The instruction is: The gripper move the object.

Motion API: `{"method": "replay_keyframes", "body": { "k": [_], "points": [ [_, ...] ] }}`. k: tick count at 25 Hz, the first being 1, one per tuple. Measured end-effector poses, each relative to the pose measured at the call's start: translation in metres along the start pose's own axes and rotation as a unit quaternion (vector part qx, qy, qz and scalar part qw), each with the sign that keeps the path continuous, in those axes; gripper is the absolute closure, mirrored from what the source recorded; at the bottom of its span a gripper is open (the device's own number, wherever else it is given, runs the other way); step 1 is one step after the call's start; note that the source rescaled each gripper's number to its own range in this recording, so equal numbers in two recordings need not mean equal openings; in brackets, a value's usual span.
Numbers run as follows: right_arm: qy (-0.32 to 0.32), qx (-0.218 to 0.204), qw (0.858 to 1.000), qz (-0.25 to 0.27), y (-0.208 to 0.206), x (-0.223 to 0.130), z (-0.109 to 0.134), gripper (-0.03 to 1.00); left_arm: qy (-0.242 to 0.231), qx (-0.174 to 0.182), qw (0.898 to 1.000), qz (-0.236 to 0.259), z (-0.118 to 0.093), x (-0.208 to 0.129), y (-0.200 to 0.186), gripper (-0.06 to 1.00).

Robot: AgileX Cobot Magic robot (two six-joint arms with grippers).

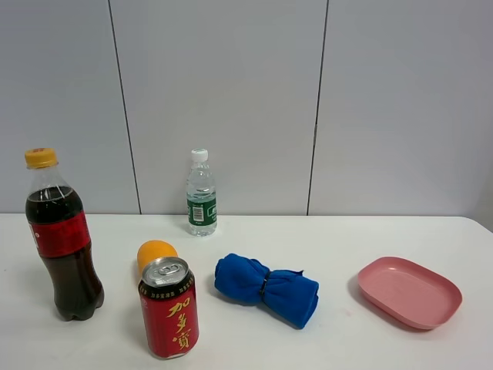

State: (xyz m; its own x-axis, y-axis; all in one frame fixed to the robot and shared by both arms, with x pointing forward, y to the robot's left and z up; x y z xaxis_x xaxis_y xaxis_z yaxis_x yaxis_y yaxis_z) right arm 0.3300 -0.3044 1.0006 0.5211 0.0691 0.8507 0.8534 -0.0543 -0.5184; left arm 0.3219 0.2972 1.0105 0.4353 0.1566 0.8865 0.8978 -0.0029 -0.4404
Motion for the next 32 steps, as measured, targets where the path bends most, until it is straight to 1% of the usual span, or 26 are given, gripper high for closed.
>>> {"method": "replay_keyframes", "body": {
  "k": [2, 4, 32],
  "points": [
    [0.002, -0.005, 1.0, -0.026, -0.0071, 0.0004, -0.0004, 0.13, 0.0, 0.0, 1.0, 0.0, 0.0, 0.0, 0.0, -0.06],
    [0.007, -0.01, 0.999, -0.034, -0.0093, 0.0005, -0.002, 0.13, 0.0, 0.0, 1.0, 0.0, 0.0, 0.0, 0.0, -0.06],
    [0.009, -0.012, 0.999, -0.033, -0.0091, 0.0003, -0.0028, 0.14, 0.0, 0.0, 1.0, 0.0, 0.0, 0.0, 0.0, -0.06]
  ]
}}
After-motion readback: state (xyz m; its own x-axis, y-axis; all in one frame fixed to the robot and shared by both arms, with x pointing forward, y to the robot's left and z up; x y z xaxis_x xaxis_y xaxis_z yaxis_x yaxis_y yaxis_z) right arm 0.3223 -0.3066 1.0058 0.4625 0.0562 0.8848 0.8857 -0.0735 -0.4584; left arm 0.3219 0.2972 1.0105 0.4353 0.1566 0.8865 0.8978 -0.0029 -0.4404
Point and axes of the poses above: a point on each arm's last joint axis where the gripper is mounted, y pointing out along that axis toward the gripper, z along the wrist's bending axis when the last joint is at zero, x = y × z, the point moved 10 cm from there along y, pointing out along that axis toward the gripper, and after that the axes turned 8 degrees about -y, right-handed, at the moved point
